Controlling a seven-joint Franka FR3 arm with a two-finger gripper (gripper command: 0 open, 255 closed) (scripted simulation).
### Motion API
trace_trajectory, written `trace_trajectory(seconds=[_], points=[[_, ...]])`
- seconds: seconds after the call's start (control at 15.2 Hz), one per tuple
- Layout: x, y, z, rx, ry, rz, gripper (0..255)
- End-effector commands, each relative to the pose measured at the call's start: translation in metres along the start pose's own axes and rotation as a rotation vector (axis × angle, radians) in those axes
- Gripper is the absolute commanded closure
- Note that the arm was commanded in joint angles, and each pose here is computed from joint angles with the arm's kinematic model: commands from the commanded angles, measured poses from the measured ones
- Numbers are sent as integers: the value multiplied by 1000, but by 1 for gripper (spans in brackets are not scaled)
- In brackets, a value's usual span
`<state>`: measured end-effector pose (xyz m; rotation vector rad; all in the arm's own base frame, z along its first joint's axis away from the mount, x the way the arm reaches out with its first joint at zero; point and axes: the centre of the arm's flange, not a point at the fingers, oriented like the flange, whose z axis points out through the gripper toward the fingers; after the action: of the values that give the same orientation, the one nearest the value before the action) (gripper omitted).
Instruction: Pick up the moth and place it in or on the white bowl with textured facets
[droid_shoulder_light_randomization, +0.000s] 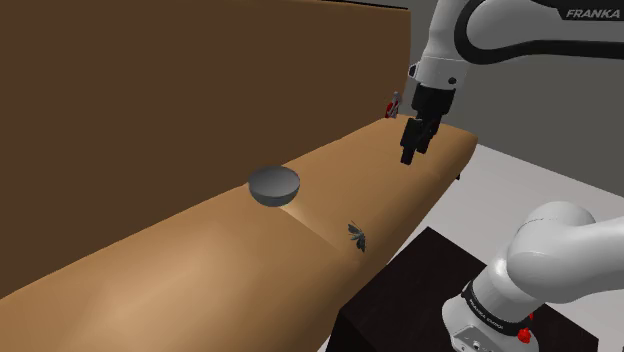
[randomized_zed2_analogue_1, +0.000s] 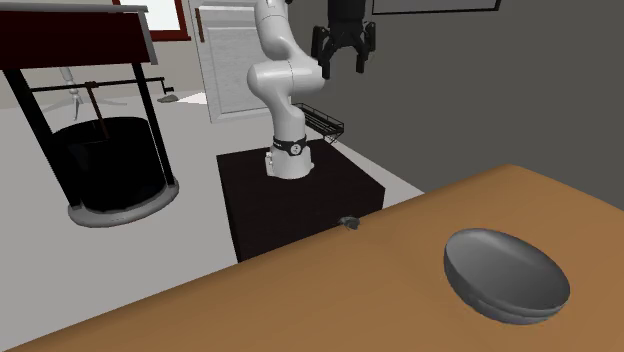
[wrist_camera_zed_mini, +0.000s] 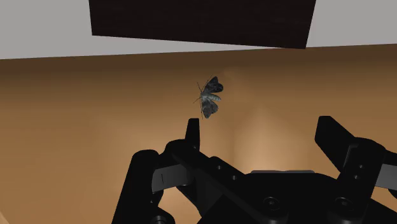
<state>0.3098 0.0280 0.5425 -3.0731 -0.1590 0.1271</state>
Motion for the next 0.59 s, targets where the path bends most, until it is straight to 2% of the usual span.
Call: trace_trajectory(seconds=[0.0, 0.53], points=[[0, 0, 0, 0, 0, 0, 0], [29, 2, 100, -18, 20, 107, 0]])
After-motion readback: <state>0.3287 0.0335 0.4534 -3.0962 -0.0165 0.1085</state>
